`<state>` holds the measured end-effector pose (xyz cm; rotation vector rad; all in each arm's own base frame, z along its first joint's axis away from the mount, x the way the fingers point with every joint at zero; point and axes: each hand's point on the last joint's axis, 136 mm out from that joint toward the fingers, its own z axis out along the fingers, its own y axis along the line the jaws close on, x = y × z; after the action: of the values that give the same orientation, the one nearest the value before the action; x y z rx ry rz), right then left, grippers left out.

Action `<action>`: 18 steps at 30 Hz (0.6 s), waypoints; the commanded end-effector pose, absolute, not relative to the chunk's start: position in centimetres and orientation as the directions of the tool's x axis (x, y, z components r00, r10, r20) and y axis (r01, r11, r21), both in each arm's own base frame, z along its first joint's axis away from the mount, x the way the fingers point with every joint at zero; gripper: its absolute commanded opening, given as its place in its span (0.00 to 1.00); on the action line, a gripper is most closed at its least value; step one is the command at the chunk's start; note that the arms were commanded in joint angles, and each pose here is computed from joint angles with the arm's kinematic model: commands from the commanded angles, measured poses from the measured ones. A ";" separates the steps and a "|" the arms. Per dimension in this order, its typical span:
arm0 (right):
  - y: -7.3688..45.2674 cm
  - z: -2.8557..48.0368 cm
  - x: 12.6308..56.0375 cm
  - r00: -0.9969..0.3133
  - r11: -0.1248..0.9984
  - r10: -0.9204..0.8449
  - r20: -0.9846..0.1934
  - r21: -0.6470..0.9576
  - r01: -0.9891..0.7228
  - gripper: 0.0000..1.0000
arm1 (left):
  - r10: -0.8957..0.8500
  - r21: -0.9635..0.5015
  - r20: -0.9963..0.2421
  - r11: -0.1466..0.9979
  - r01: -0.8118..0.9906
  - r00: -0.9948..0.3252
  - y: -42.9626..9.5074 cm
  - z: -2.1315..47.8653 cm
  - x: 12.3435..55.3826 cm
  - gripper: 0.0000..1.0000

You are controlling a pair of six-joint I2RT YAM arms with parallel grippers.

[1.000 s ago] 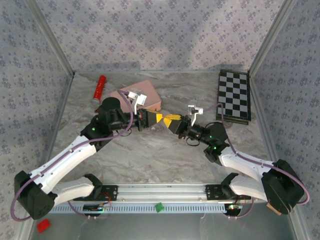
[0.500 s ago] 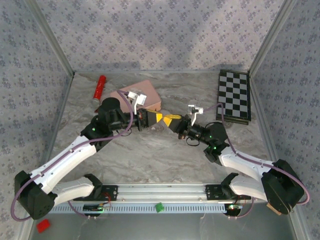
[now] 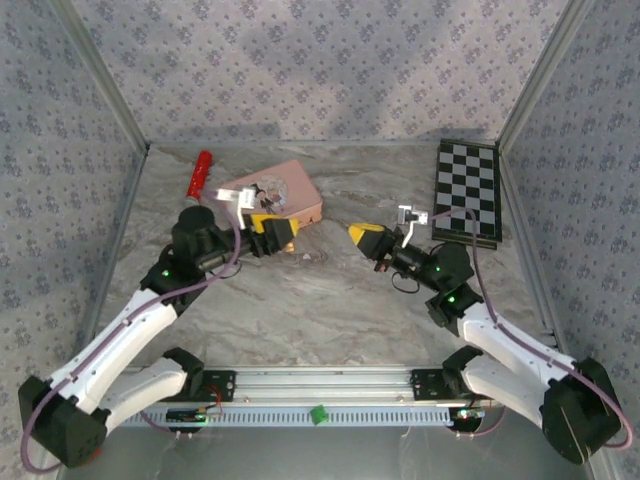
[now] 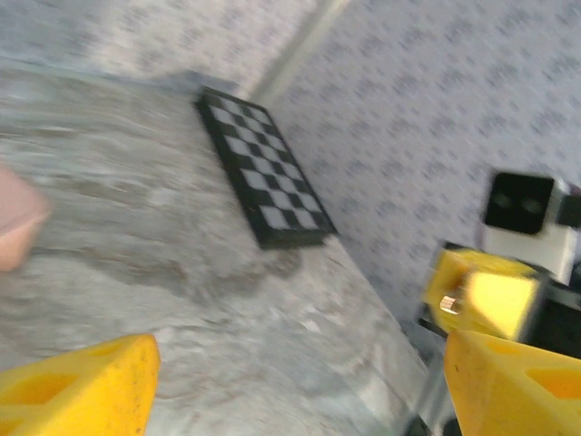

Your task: Unlock a padlock with a key

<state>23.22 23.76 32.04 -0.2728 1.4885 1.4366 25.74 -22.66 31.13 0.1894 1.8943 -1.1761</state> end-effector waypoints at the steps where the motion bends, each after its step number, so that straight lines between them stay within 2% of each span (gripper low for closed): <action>1: 22.8 29.6 23.4 -0.506 0.339 0.416 -0.755 0.646 -0.684 0.00 | -0.375 -0.690 -0.667 0.638 0.343 -0.644 -19.5 28.1 27.8 0.82; 7: 21.5 26.7 23.5 -0.560 0.422 0.391 -0.730 0.683 -0.596 0.00 | -0.305 -0.651 -0.592 0.726 0.220 -0.746 -19.5 22.0 28.4 0.78; 16: 21.4 23.9 23.1 -0.606 0.429 0.395 -0.691 0.721 -0.544 0.00 | -0.184 -0.488 -0.589 0.857 0.165 -0.787 -20.9 15.0 30.1 0.76; 18: 21.5 23.6 23.0 -0.610 0.429 0.390 -0.690 0.722 -0.543 0.00 | -0.158 -0.481 -0.595 0.855 0.192 -0.788 -21.6 13.5 30.9 0.80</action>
<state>23.12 21.55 23.52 -0.1445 1.8049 1.3186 29.31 -21.50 14.12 -0.0110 2.4178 -0.7570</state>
